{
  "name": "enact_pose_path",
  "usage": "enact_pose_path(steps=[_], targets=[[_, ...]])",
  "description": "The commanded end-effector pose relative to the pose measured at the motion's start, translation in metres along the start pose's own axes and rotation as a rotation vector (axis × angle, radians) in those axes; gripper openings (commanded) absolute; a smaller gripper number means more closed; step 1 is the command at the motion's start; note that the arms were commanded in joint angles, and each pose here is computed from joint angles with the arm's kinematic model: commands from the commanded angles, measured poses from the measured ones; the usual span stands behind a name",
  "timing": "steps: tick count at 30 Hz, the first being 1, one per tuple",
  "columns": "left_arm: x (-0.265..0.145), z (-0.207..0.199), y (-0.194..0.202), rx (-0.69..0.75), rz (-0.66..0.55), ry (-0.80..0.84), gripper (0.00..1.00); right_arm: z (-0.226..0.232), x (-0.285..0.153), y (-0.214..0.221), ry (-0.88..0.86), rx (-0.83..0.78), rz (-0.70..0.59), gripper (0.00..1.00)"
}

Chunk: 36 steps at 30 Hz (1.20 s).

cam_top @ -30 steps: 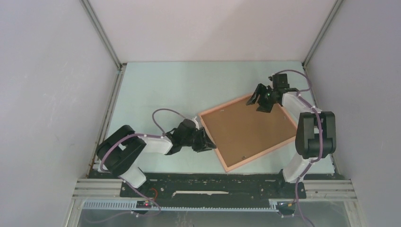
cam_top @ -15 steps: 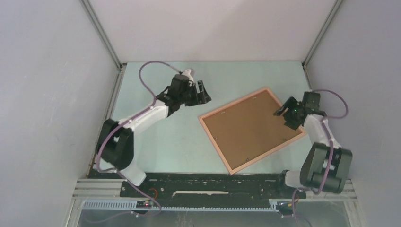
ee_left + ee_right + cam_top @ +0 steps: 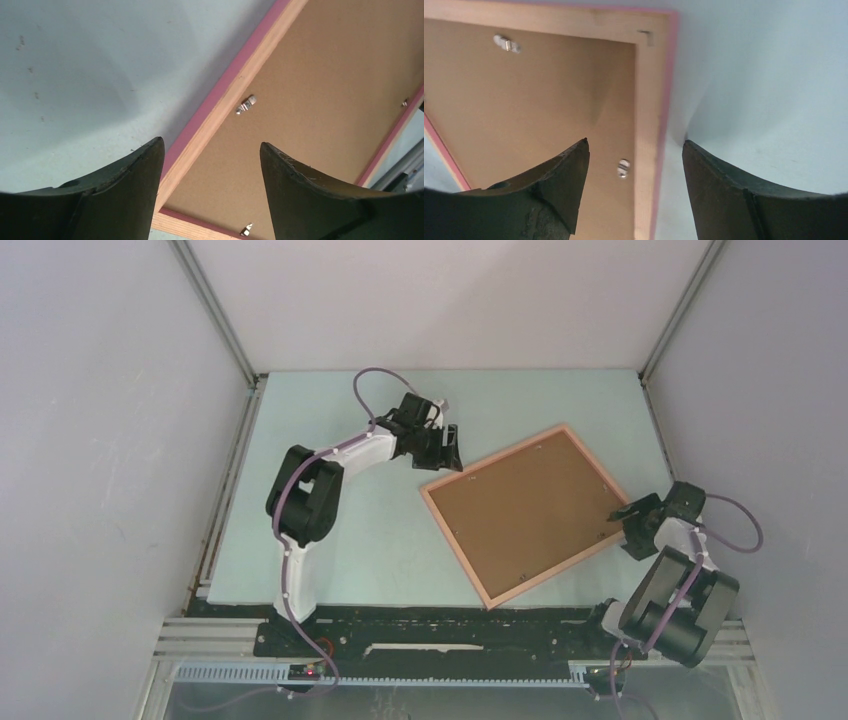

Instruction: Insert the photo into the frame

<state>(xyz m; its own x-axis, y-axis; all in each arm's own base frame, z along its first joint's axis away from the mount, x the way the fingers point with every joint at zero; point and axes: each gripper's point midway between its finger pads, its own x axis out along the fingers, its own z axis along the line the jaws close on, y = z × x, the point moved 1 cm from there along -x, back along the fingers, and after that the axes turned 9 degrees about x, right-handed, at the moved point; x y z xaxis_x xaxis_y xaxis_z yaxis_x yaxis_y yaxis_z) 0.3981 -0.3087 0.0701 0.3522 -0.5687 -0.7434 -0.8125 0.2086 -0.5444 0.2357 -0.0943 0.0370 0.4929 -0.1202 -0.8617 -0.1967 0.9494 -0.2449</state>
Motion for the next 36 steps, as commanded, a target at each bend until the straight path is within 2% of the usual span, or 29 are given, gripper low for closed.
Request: enact_pose_path(steps=[1,5,11,15,17,19,23,26,28,29,32,36], targets=[[-0.004,-0.016,-0.001,0.022,0.019,0.088,0.75,0.039,0.011,0.008,-0.135,-0.058,0.029,0.76],[-0.004,-0.01,0.02,-0.041,0.058,0.088,0.71,0.062,0.023,0.034,-0.175,-0.148,0.106,0.75],[-0.033,0.016,0.063,-0.276,-0.003,0.063,0.66,0.113,0.032,0.066,-0.282,-0.286,0.21,0.75],[-0.055,0.008,0.081,-0.312,-0.046,0.105,0.65,0.149,0.035,0.081,-0.318,-0.424,0.274,0.75],[-0.064,0.004,0.088,-0.32,-0.063,0.121,0.63,0.161,0.037,0.085,-0.28,-0.498,0.287,0.75],[-0.07,0.001,0.094,-0.333,-0.069,0.135,0.61,0.169,0.037,0.079,-0.211,-0.569,0.232,0.75],[-0.09,0.016,0.086,-0.34,-0.125,0.088,0.6,0.179,0.015,0.036,-0.041,-0.615,-0.026,0.77],[-0.112,0.032,0.072,-0.321,-0.178,0.045,0.64,0.194,-0.015,0.018,-0.053,-0.61,-0.146,0.77],[-0.124,0.038,0.065,-0.291,-0.171,0.023,0.68,0.213,-0.034,0.028,-0.135,-0.634,-0.155,0.76],[-0.128,0.044,0.06,-0.275,-0.17,-0.002,0.69,0.225,-0.04,0.047,-0.209,-0.645,-0.103,0.76],[-0.125,0.06,0.049,-0.262,-0.159,-0.058,0.74,0.259,-0.053,0.126,-0.452,-0.588,0.19,0.74],[-0.097,0.075,0.045,-0.306,-0.07,-0.063,0.7,0.295,-0.06,0.218,-0.628,-0.535,0.428,0.69]])
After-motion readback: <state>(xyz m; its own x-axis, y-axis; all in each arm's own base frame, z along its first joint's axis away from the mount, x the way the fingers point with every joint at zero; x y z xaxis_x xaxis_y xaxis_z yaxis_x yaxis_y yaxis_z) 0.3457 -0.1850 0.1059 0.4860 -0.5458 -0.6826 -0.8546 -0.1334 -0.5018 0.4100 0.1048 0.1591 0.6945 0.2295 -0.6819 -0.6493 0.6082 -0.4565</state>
